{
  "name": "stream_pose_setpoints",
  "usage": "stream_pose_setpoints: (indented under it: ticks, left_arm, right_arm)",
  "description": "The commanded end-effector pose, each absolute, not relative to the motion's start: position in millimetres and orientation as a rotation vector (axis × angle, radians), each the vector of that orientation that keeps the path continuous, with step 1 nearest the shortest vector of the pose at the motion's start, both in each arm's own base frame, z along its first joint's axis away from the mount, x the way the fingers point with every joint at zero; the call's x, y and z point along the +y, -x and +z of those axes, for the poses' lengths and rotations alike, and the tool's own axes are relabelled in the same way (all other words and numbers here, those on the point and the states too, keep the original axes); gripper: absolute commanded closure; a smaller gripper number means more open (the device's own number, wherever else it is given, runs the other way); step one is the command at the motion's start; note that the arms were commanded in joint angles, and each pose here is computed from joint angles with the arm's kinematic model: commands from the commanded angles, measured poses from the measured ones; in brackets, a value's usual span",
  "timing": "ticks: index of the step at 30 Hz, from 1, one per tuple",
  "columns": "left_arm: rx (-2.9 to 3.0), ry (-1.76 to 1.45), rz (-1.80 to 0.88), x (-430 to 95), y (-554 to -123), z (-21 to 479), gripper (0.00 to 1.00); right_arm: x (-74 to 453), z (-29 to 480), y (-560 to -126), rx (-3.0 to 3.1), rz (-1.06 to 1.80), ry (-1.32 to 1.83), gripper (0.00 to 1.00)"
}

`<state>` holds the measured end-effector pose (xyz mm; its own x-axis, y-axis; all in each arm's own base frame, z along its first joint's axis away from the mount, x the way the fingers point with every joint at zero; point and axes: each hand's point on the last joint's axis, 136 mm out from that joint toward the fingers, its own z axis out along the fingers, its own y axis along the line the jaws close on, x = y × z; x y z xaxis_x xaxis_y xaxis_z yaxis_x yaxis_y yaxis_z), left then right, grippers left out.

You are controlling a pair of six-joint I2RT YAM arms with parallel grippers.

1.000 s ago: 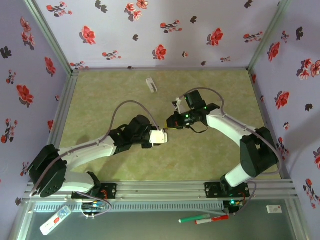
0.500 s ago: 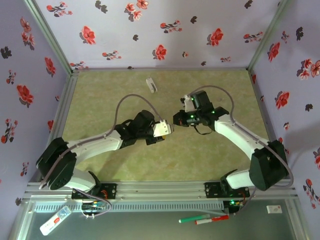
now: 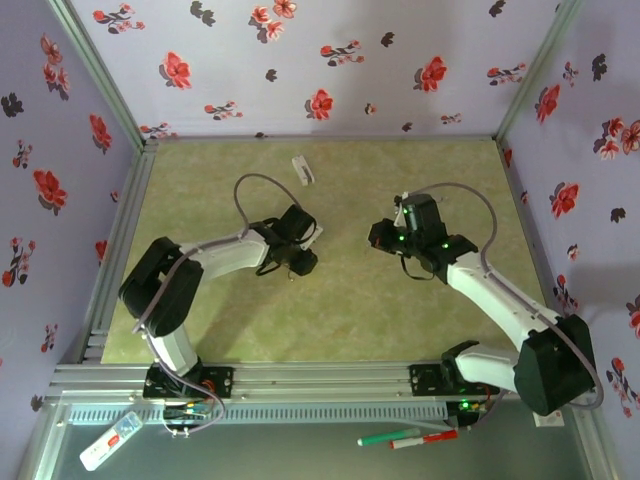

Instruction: Unlock with the key

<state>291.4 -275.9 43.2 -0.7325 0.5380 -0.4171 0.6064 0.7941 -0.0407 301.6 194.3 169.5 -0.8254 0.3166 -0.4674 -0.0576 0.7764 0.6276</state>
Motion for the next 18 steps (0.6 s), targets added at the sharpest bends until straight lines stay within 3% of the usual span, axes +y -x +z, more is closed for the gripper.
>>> stream_pose_setpoints:
  ticks: [1, 4, 5, 9, 13, 18]
  left_arm:
    - [2.713, -0.652, -0.234, -269, -295, 42, 0.53]
    - [2.750, -0.579, -0.230, -262, -298, 37, 0.32]
    - [2.758, -0.559, -0.232, -260, -299, 37, 0.30]
    - [2.704, -0.444, -0.374, -269, -304, 71, 0.25]
    - [2.481, -0.282, -0.866, -308, -297, 150, 0.20]
    - [2.149, -0.171, -1.299, -344, -283, 232, 0.23]
  right_arm:
    - [191, 184, -312, 2.324, 0.874, -0.235, 1.00]
    - [190, 184, -312, 2.322, 0.871, -0.243, 1.00]
    - [190, 183, -312, 2.321, 0.874, -0.246, 1.00]
    - [191, 191, -312, 2.299, 0.891, -0.249, 1.00]
    - [189, 210, -315, 2.212, 0.922, -0.267, 1.00]
    - [186, 240, -322, 2.097, 0.954, -0.295, 1.00]
